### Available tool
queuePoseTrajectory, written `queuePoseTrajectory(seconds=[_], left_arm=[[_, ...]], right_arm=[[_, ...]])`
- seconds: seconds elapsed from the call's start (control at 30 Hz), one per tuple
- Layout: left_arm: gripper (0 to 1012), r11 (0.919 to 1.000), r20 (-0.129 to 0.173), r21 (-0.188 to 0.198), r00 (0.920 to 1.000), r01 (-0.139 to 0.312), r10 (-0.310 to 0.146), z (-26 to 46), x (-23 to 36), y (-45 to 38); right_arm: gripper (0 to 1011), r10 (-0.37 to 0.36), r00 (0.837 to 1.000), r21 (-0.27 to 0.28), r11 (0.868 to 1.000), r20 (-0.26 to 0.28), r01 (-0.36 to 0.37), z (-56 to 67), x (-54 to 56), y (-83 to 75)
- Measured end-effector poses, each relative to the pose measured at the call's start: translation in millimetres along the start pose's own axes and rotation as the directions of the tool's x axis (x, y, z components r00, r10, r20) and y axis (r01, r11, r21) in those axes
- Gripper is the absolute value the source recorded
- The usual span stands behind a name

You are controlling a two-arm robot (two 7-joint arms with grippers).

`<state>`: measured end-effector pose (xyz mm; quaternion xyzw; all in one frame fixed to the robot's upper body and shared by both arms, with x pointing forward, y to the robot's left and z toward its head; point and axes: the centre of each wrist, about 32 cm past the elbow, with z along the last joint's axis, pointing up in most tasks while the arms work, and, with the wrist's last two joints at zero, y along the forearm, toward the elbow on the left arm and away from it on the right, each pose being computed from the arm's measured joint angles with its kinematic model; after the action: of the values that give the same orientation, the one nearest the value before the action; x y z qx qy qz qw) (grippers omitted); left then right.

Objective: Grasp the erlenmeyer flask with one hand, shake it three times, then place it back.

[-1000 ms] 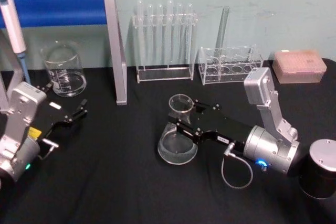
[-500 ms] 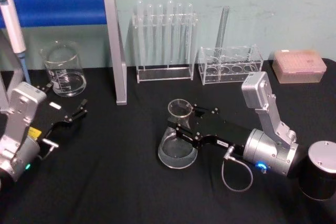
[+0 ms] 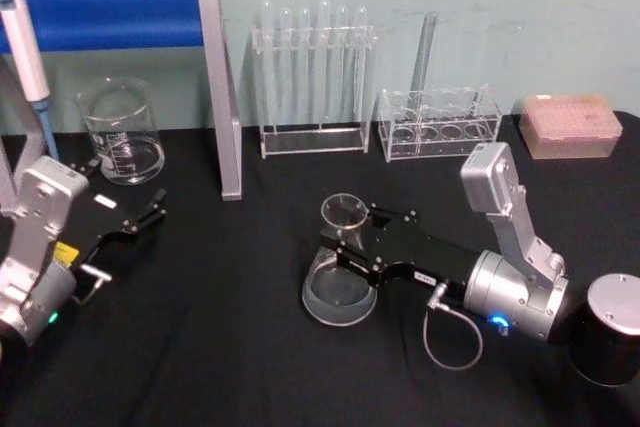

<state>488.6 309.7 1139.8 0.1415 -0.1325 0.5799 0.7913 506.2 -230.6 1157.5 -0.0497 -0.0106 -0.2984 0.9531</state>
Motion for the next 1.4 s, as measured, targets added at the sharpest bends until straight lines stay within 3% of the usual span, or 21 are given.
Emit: queuePoseTrajectory(seconds=[1.4], left_arm=[[1001, 1.0, 0.0, 0.0, 1.0, 0.0, 0.0, 0.0, 0.0, 0.0]], right_arm=[[456, 0.025, 1.0, -0.017, 1.0, 0.003, -0.025, -2.3, -1.7, 1.6]])
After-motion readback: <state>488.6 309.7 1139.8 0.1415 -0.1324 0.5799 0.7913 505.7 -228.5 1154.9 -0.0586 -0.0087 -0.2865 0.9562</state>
